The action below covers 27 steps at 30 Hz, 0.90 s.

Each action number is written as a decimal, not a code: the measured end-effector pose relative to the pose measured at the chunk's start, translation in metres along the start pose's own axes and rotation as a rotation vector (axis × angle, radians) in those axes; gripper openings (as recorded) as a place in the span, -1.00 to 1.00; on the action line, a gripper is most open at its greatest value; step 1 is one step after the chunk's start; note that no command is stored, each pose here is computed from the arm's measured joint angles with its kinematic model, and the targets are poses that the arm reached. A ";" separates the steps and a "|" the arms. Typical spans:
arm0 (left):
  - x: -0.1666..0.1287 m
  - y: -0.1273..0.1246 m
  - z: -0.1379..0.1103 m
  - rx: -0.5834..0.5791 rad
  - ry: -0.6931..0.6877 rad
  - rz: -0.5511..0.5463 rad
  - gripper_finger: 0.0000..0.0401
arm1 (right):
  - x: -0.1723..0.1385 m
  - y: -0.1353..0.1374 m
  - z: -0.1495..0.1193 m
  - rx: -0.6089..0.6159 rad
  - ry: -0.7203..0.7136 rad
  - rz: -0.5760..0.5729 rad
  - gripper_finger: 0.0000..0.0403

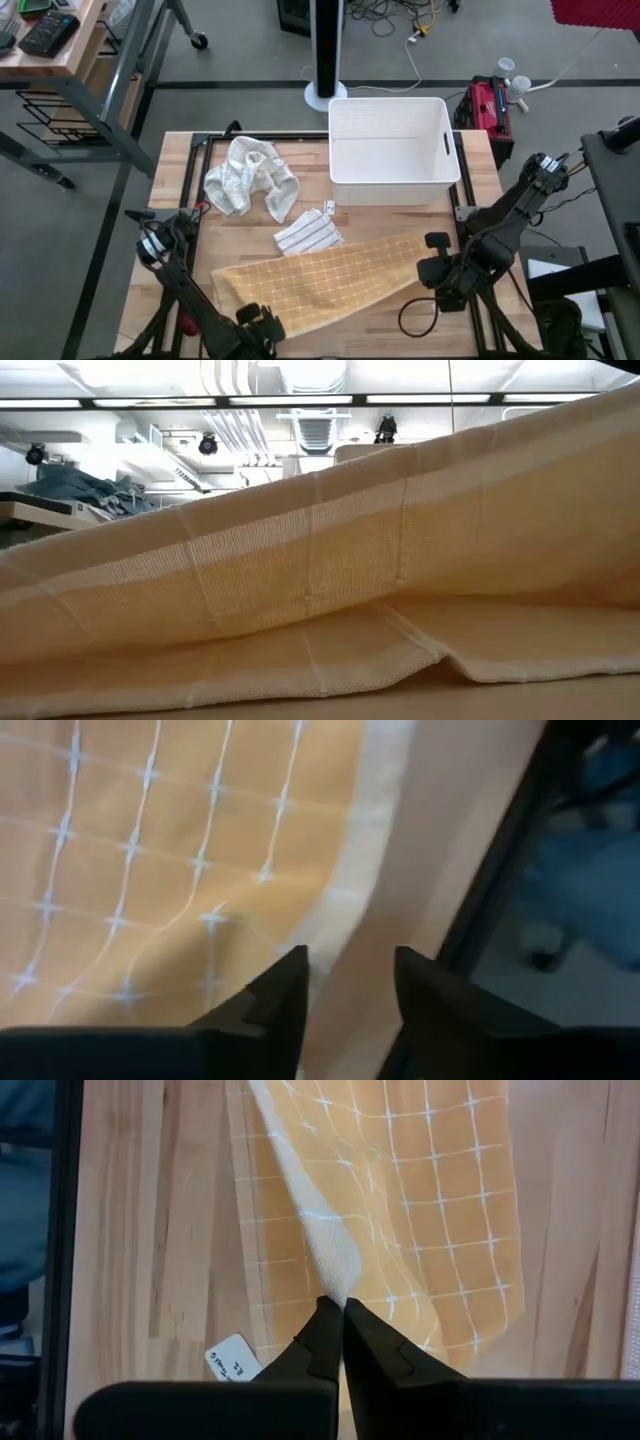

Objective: Fold towel
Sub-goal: Fold the yellow squared towel

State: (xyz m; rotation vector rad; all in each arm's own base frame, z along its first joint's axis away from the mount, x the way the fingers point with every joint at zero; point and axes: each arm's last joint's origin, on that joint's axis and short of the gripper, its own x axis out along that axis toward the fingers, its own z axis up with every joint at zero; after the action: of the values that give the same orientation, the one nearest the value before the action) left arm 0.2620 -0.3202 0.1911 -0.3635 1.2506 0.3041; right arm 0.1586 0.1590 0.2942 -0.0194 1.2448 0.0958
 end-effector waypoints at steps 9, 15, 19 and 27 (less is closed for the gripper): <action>0.011 0.002 -0.005 0.086 0.018 0.064 0.06 | 0.000 0.000 0.000 0.000 -0.002 0.002 -1.00; 0.012 0.011 -0.007 0.106 0.031 0.148 0.00 | 0.001 0.000 0.000 0.000 -0.002 0.002 -1.00; 0.021 0.019 -0.011 0.128 0.063 0.185 -0.24 | 0.001 0.001 0.000 0.004 -0.002 -0.001 -1.00; 0.026 0.028 -0.019 0.086 0.152 0.237 -0.96 | 0.001 0.000 0.000 -0.001 0.004 -0.006 -1.00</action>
State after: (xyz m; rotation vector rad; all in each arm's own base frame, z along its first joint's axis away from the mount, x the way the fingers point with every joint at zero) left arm 0.2419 -0.3024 0.1587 -0.1666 1.4545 0.4292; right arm 0.1589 0.1593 0.2928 -0.0241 1.2487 0.0912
